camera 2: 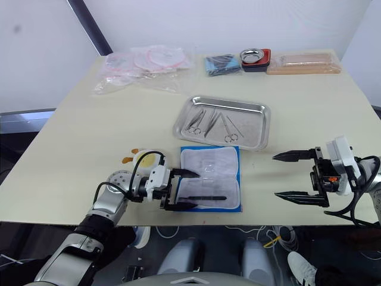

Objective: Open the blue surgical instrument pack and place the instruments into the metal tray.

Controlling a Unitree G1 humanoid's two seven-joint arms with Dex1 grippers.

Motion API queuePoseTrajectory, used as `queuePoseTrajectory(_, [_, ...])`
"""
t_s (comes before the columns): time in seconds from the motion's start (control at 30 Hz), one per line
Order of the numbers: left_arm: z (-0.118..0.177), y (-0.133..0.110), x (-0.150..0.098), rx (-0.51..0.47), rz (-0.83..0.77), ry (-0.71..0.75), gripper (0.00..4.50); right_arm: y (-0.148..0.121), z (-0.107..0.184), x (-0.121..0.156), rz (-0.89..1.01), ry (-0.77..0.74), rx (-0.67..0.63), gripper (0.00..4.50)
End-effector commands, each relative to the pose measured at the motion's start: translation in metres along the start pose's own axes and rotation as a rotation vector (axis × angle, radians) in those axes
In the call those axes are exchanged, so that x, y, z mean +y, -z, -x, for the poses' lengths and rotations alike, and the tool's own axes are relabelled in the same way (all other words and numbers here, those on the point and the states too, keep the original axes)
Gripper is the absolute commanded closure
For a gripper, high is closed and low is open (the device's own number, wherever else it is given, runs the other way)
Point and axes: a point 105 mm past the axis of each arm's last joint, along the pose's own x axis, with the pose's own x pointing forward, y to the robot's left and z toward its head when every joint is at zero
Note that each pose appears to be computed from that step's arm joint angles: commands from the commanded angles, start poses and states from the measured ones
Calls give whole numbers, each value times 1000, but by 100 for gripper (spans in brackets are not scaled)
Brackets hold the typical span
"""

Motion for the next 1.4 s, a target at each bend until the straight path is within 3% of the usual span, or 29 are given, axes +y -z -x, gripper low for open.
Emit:
queuePoseTrajectory(0.03, [-2,45,-24,130,186,30,0,-3,-12,0,74,-1,16,4])
queuePoseTrajectory(0.53, [-3,44,-23,133,171,36,0,49,-95,-7,111,26,177,4])
queuePoseTrajectory(0.93, [-2,48,-23,159,167,39,0,78,-138,-4,100,-36,229,4])
queuePoseTrajectory(1.1, [1,52,-23,188,169,24,0,93,-142,1,104,-76,276,4])
queuePoseTrajectory(1.23, [2,54,-26,193,175,27,0,105,-138,5,74,-83,315,105])
queuePoseTrajectory(1.4, [3,54,-27,195,179,31,0,113,-130,12,45,-104,343,325])
